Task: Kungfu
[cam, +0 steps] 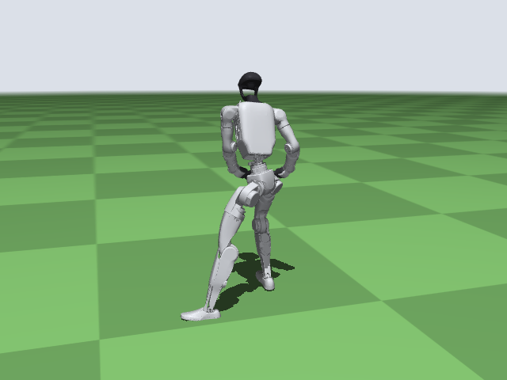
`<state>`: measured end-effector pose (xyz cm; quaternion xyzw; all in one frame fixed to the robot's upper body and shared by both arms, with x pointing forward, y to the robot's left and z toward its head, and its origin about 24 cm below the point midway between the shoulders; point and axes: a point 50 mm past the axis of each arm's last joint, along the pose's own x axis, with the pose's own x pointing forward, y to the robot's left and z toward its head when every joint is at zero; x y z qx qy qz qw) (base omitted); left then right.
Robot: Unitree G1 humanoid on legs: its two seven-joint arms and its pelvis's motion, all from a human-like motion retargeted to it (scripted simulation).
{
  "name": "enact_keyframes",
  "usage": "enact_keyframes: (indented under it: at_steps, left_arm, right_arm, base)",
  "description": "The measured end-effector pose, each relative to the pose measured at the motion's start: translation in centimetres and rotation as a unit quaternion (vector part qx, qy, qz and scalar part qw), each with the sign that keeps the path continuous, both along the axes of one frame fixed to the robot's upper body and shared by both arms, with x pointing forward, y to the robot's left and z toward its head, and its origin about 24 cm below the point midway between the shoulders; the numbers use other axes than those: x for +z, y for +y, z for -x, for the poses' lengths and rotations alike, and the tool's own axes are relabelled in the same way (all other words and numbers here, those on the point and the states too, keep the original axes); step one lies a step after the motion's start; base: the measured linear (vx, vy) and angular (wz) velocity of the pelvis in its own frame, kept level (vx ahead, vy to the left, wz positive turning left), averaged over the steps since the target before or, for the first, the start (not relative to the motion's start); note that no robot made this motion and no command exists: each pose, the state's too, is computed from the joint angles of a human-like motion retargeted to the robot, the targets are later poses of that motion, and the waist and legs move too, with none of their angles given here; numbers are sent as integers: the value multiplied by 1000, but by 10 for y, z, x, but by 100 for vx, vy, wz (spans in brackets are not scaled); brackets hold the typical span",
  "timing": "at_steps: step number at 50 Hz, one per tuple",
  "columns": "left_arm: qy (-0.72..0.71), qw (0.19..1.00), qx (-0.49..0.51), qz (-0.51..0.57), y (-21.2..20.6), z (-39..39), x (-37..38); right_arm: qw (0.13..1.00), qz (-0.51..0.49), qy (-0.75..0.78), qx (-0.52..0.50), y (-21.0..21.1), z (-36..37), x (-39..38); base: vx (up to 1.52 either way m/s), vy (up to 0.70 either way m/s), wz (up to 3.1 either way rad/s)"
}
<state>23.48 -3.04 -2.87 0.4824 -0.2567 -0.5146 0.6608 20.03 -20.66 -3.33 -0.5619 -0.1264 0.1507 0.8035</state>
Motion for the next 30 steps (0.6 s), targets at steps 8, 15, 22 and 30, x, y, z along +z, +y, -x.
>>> enact_keyframes:
  at_steps: [8,15,22,30]
  left_arm:
    - [-54,998,0,30,2,-31,46]
    - [-200,962,79,167,38,-68,136]
    - [-384,829,194,357,91,-61,245]
    - [-438,662,199,575,165,-13,336]
  right_arm:
    - [984,-122,105,-80,-26,28,-1]
    - [902,-324,222,-182,-83,73,13]
    - [729,-565,212,-322,-120,145,8]
    - [596,-716,164,-324,-50,109,-39]
  base:
    - [14,14,16]
    - [17,29,32]
    - [26,39,62]
    - [67,77,80]
